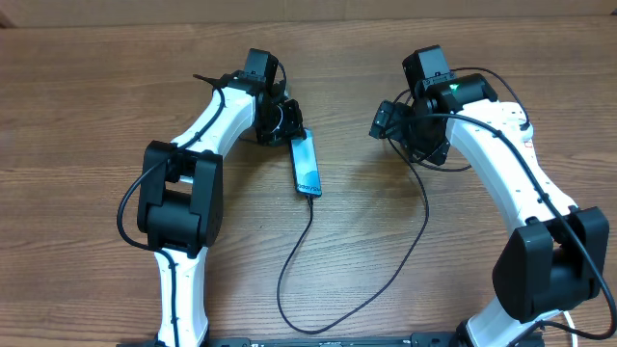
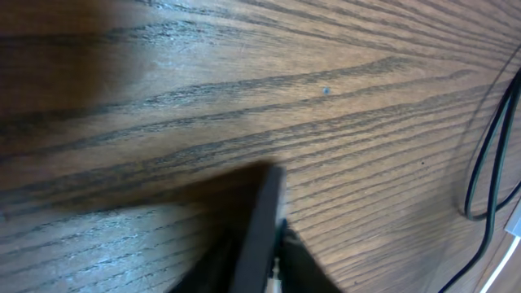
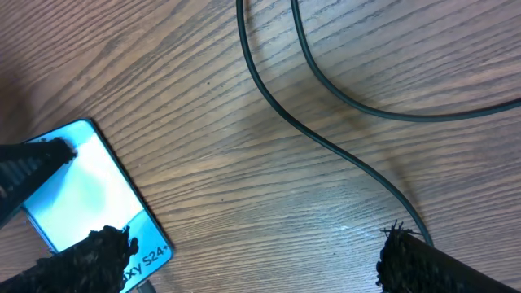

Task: Plug charger to phone and switch on socket
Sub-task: 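Lower the phone with the left gripper and lay it flat on the table, then open the left gripper and lift it away from the phone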

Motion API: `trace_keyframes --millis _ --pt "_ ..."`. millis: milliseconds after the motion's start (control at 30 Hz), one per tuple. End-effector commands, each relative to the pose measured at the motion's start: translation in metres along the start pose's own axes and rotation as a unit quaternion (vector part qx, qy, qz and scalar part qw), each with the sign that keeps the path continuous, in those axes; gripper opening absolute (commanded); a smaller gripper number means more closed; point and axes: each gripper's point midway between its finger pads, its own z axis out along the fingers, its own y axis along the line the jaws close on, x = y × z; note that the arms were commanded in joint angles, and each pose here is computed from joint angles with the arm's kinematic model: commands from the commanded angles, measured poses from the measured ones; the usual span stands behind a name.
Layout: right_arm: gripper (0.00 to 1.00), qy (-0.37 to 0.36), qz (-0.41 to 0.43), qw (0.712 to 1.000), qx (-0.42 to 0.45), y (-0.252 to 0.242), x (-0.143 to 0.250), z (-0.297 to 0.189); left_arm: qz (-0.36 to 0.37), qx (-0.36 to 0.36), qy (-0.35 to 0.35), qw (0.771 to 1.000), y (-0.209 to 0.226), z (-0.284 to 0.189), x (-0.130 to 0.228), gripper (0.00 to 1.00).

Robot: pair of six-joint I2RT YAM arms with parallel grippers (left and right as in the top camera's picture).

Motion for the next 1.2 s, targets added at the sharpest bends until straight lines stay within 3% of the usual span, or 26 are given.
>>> trace_keyframes --millis 0,333,500,700,900,1033,1167 --pt "1.00 -0.016 -0.002 1.000 -0.004 0.001 -0.005 -0.010 0.007 0.004 -0.004 1.000 -0.007 -0.002 -0.002 0.28" --pt "1.00 -0.016 -0.002 1.000 -0.004 0.001 -0.005 -0.010 0.007 0.004 -0.004 1.000 -0.007 -0.002 -0.002 0.30" --pt "1.00 -0.015 -0.002 1.000 -0.003 0.000 -0.004 -0.010 0.007 0.004 -0.005 1.000 -0.006 -0.002 -0.002 0.38" --pt "1.00 -0.016 -0.001 1.000 -0.003 0.000 -0.005 -0.010 0.010 0.003 -0.005 1.000 -0.006 -0.003 -0.003 0.41" --pt "1.00 -0.015 -0.002 1.000 -0.003 0.000 -0.004 -0.010 0.017 -0.008 -0.013 1.000 0.002 -0.008 -0.008 0.64" --pt "1.00 -0.016 -0.002 1.000 -0.003 0.000 -0.005 -0.010 0.043 -0.028 -0.025 0.998 0.010 -0.038 -0.018 0.65" --pt "1.00 -0.017 -0.002 1.000 -0.004 0.001 -0.006 -0.010 0.056 -0.109 -0.069 0.990 0.021 -0.091 -0.030 0.64"
